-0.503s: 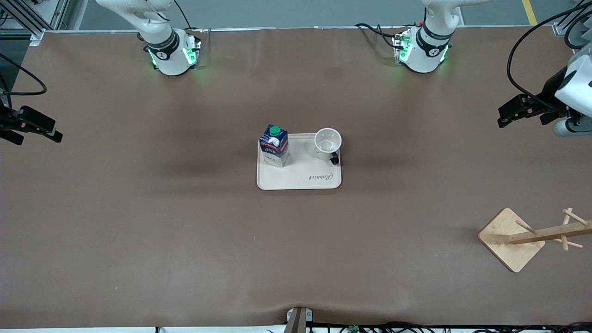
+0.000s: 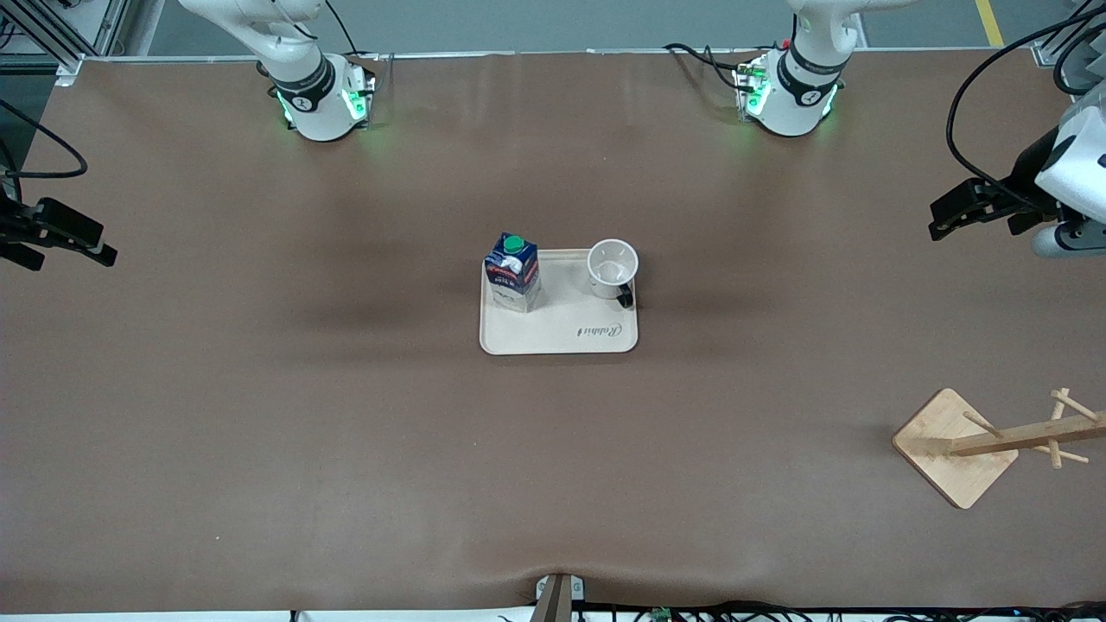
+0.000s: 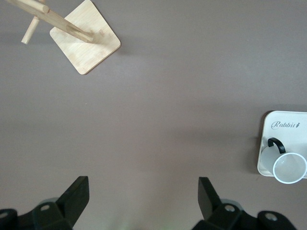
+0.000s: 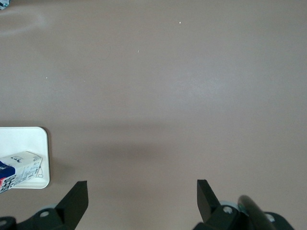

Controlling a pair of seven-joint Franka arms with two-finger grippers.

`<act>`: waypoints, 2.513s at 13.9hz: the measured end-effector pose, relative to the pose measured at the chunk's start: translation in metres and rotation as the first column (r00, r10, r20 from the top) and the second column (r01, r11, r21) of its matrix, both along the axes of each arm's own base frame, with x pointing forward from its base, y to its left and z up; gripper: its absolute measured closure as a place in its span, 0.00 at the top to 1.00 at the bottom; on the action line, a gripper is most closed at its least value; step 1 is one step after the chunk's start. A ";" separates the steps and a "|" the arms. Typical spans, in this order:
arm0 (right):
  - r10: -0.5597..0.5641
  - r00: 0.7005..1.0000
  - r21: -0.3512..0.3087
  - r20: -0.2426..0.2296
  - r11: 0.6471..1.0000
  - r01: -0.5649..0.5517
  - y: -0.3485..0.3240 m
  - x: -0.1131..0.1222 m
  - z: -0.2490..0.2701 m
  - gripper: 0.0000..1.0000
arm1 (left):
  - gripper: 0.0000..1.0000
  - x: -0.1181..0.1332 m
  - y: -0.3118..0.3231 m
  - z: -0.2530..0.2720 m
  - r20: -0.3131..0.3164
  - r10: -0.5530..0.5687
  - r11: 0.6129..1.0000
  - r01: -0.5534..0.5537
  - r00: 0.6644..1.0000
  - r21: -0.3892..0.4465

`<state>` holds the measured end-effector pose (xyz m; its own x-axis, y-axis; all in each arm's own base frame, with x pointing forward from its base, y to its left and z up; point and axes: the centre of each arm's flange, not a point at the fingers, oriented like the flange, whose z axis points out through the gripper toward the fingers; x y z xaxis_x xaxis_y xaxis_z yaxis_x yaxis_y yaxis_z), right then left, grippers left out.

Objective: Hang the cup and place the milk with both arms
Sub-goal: 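Move the left gripper out toward the white mug on the tray, then reach the left gripper down to the white mug's black handle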

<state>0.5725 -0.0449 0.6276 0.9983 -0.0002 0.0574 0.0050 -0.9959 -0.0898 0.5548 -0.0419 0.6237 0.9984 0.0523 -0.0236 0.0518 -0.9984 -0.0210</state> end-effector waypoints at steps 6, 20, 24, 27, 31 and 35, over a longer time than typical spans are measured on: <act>-0.001 1.000 0.001 -0.003 1.000 0.001 0.000 0.000 0.000 1.00 | 1.00 0.023 -0.004 -0.044 -0.062 -0.007 1.000 0.006 0.998 -0.016; 0.000 0.999 0.004 -0.038 1.000 0.000 0.000 0.004 -0.015 1.00 | 1.00 -0.003 -0.179 -0.177 -0.076 0.102 0.994 -0.104 0.992 -0.020; 0.001 0.997 0.007 -0.072 1.000 -0.001 0.000 0.010 -0.033 1.00 | 1.00 -0.021 -0.214 -0.211 -0.075 0.110 0.993 -0.113 0.991 -0.032; 0.002 0.997 0.008 -0.078 1.000 -0.001 0.001 0.010 -0.035 1.00 | 1.00 -0.041 -0.247 -0.243 -0.084 0.121 0.991 -0.125 0.989 -0.039; 0.005 0.996 0.009 -0.090 1.000 -0.004 0.001 0.009 -0.036 1.00 | 1.00 -0.072 -0.297 -0.282 -0.096 0.155 0.986 -0.160 0.983 -0.047; 0.005 0.994 0.011 -0.106 1.000 -0.004 0.002 0.008 -0.042 1.00 | 1.00 -0.096 -0.323 -0.325 -0.104 0.168 0.982 -0.176 0.980 -0.066</act>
<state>0.5804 -0.0433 0.5861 0.9988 0.0043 -0.0487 -0.0006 -0.9949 -0.1007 0.4584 -0.3648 0.2987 0.9673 0.2174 -0.1303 0.2242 -0.9737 0.0395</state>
